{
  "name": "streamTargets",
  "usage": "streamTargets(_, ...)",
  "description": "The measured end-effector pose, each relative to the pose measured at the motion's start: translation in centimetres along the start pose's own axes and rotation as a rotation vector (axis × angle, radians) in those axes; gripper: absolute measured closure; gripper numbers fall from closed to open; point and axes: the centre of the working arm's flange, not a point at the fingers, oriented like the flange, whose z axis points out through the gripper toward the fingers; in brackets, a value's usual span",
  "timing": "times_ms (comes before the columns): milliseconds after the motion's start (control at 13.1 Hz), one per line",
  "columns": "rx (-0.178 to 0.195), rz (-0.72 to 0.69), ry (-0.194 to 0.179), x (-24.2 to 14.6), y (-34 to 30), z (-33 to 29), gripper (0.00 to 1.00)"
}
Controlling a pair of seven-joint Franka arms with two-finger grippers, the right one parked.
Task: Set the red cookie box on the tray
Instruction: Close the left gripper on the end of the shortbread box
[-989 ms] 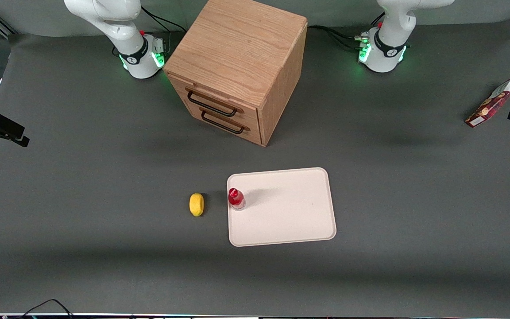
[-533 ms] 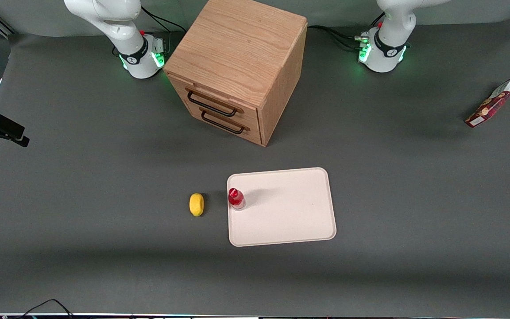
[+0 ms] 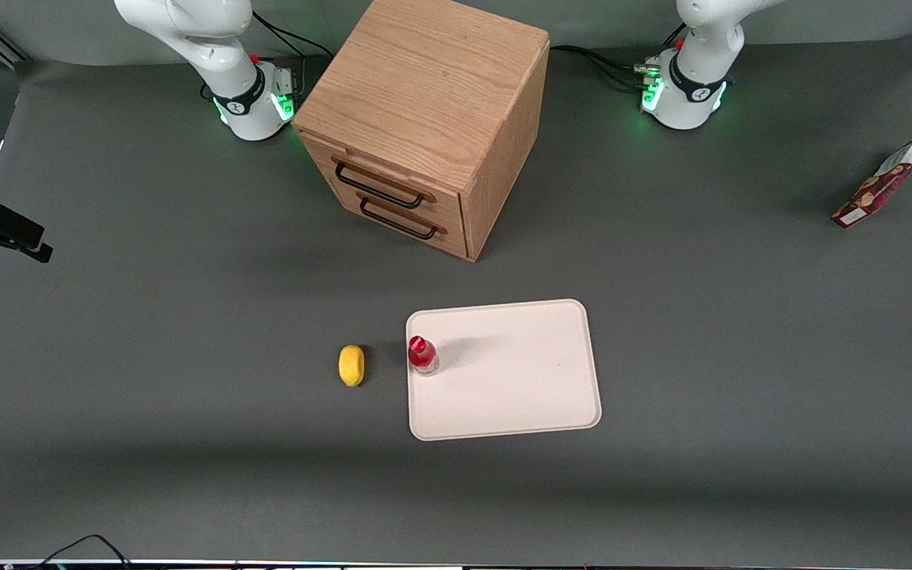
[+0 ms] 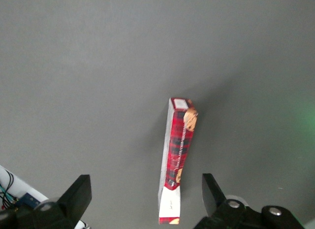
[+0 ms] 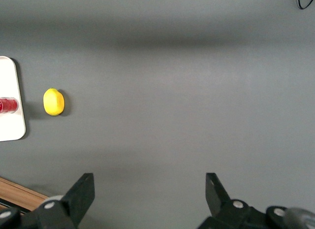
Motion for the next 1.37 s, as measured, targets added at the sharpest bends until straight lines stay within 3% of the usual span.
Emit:
streamTargets(380,0.044,-0.004,0.047,-3.9,0.9,5.4,0.00)
streamTargets(609,-0.003,-0.014,0.089,-6.0,1.4,9.4,0.00)
streamTargets(761,-0.010,-0.010,0.111,-6.9,1.4,11.5,0.00)
streamTargets(1141,-0.049,-0.019,0.117,-8.1,2.5,14.5,0.00)
streamTargets(1370,-0.034,-0.023,0.118,-8.7,3.3,15.6,0.00)
